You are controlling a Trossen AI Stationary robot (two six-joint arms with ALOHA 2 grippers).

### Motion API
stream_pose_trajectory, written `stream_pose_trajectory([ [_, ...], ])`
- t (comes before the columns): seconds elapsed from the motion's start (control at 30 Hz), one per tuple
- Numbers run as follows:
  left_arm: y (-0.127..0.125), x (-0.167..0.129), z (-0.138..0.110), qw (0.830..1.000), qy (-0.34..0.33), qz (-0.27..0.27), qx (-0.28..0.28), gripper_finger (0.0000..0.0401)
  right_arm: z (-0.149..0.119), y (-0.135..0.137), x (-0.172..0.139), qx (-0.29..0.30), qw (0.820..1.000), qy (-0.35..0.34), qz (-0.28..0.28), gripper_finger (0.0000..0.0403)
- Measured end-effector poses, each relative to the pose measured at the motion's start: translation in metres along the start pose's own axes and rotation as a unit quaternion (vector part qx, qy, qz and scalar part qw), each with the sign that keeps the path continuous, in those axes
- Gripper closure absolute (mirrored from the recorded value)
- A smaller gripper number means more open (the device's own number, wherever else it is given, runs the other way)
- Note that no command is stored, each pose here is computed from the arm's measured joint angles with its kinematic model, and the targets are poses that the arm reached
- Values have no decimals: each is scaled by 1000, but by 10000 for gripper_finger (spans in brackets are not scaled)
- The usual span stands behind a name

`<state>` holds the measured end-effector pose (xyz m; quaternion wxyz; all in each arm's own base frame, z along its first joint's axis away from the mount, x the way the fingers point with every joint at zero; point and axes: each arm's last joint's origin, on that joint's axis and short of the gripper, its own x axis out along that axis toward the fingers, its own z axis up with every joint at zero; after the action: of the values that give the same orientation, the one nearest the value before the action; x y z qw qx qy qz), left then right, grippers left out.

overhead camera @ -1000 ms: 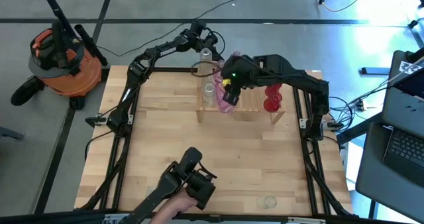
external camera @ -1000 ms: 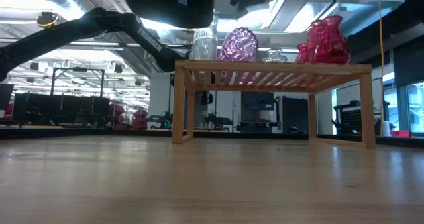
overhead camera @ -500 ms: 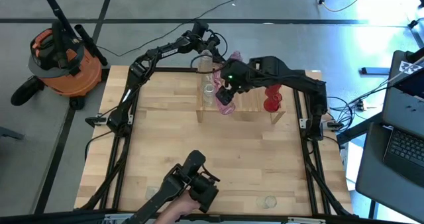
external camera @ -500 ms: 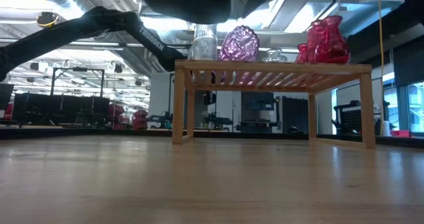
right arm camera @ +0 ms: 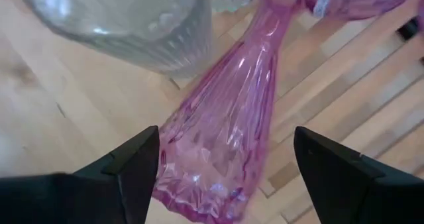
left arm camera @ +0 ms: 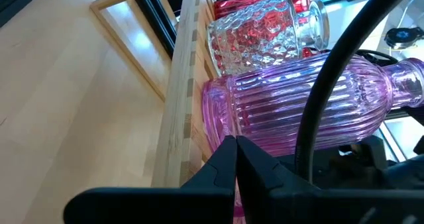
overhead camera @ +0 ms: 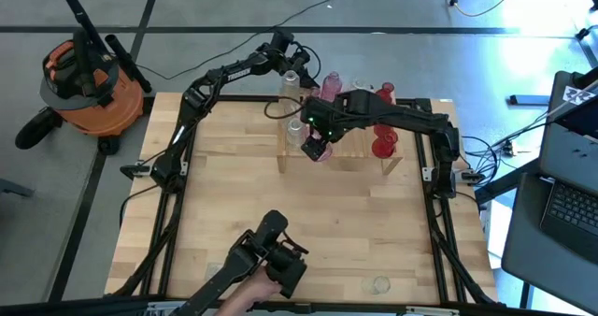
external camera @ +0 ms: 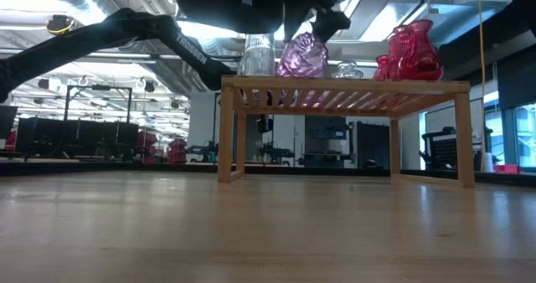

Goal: Sort vases onto shelf
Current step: Adjust the pink vase on the shelf

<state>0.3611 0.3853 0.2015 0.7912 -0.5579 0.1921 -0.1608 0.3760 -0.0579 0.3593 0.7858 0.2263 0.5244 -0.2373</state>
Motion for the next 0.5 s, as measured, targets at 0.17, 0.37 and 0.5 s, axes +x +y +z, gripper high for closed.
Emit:
stream_pose_trajectory([
  [0.17, 0, 0, 0, 1000, -1, 1, 0, 401, 0, -1, 11, 1, 1000, 11, 14, 107],
  [0.37, 0, -1, 0, 1000, -1, 1, 0, 401, -4, -1, 20, -2, 999, 26, 18, 106],
  [0.5, 0, -1, 0, 1000, -1, 1, 0, 401, -4, -1, 21, -13, 999, 27, 16, 106],
])
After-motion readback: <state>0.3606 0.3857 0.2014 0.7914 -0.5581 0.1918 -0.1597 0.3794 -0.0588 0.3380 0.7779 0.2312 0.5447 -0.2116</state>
